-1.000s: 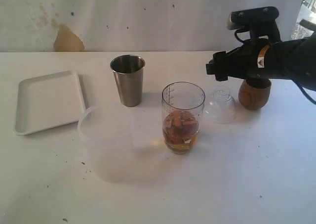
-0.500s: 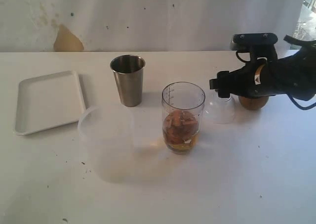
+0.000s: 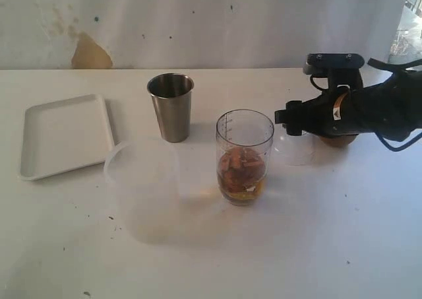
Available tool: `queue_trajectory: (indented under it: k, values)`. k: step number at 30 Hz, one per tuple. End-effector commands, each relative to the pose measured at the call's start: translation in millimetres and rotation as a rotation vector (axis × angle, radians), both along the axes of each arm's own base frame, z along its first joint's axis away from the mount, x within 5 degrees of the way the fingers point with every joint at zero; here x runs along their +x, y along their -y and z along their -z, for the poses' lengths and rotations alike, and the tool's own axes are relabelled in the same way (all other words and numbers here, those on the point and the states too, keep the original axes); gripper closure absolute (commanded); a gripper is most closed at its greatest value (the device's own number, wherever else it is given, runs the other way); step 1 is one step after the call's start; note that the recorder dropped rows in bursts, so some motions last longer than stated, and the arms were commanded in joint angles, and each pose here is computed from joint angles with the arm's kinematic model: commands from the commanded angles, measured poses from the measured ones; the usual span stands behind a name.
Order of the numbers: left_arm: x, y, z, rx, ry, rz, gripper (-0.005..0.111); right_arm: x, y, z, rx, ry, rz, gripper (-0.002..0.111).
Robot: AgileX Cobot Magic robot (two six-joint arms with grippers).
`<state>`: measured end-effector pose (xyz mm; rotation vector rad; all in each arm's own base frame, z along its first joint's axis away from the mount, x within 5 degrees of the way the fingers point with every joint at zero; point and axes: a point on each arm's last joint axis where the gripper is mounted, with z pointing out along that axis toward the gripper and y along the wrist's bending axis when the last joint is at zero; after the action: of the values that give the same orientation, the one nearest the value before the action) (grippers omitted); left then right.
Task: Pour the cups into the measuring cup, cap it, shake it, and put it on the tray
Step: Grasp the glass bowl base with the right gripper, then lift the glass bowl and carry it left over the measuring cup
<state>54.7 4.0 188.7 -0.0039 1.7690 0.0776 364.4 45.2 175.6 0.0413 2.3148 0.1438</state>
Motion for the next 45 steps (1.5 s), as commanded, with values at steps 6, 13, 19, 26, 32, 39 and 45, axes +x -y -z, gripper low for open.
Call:
queue_trajectory:
  k: [6, 13, 19, 26, 32, 39, 45]
  values:
    - [0, 0, 1, -0.005, 0.005, 0.001, 0.107, 5, -3, 7, 0.029, 0.028, -0.019, 0.036]
    - [0, 0, 1, -0.005, 0.005, 0.001, 0.107, 7, -4, 17, 0.035, 0.019, -0.029, 0.037]
    - [0, 0, 1, -0.005, 0.005, 0.001, 0.107, 7, -4, 19, 0.017, 0.021, -0.049, 0.037]
    - [0, 0, 1, -0.005, 0.005, 0.001, 0.107, 9, -5, 24, 0.021, 0.017, -0.053, 0.048]
    - [0, 0, 1, -0.005, 0.005, 0.001, 0.107, 9, -5, 24, -0.010, 0.026, -0.085, 0.067]
    - [0, 0, 1, -0.005, 0.005, 0.001, 0.107, 8, -4, 25, -0.072, 0.017, -0.127, 0.108]
    - [0, 0, 1, -0.005, 0.005, 0.001, 0.107, 4, -3, -4, -0.078, 0.082, -0.124, 0.108]
